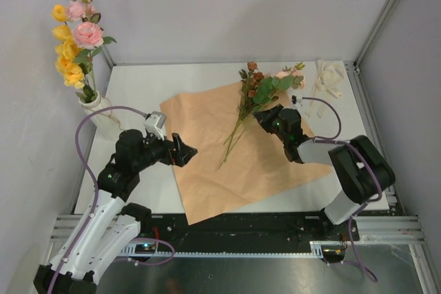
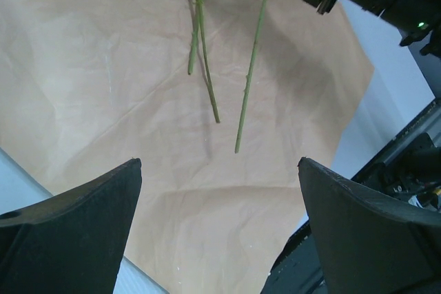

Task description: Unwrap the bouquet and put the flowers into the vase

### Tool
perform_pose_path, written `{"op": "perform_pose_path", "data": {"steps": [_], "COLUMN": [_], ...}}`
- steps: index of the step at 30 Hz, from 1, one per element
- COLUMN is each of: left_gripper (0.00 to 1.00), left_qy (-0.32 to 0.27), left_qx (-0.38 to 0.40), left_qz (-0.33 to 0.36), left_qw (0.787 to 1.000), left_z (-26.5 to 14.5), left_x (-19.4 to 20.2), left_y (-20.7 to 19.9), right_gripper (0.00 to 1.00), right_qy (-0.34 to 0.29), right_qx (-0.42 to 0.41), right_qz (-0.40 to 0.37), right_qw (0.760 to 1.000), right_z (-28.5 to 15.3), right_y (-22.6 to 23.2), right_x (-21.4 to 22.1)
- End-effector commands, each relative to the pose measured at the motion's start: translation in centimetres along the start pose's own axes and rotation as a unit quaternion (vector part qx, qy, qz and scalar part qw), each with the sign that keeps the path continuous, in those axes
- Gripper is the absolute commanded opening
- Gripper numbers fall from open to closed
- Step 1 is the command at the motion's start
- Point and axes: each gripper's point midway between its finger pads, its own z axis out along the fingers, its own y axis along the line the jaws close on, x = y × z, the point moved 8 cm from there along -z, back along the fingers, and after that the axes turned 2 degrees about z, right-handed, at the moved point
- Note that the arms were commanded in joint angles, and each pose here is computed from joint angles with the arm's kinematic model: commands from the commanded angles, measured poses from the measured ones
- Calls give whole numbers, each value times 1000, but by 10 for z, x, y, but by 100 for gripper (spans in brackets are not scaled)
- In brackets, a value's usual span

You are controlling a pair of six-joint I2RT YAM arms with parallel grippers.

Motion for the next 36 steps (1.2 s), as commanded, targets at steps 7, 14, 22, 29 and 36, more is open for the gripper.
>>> {"op": "perform_pose_path", "data": {"steps": [7,14,22,29,36], "left_gripper": [100,100,94,81,54], "left_qy": [0,24,54,50,12], "left_qx": [49,100,199,195,205], "left_qz": [2,-8,-9,-3,-33], "left_qw": [999,995,979,980,978], "left_z": [-4,-2,-6,-1,8], "left_x": [-12,-13,-22,-23,-32], "left_y": [-15,-24,-51,-63,-72], "right_gripper": [0,0,0,0,0], "right_qy": [-6,47,125,146,161], "right_qx": [-40,-165,-298,-354,-378], "right_qz": [-126,-181,-188,-166,-145], "right_qw": [991,969,928,909,900], "right_z": [-58,-111,-144,-150,-161], "right_y": [42,94,133,150,162], "right_x": [-9,15,72,90,95]}}
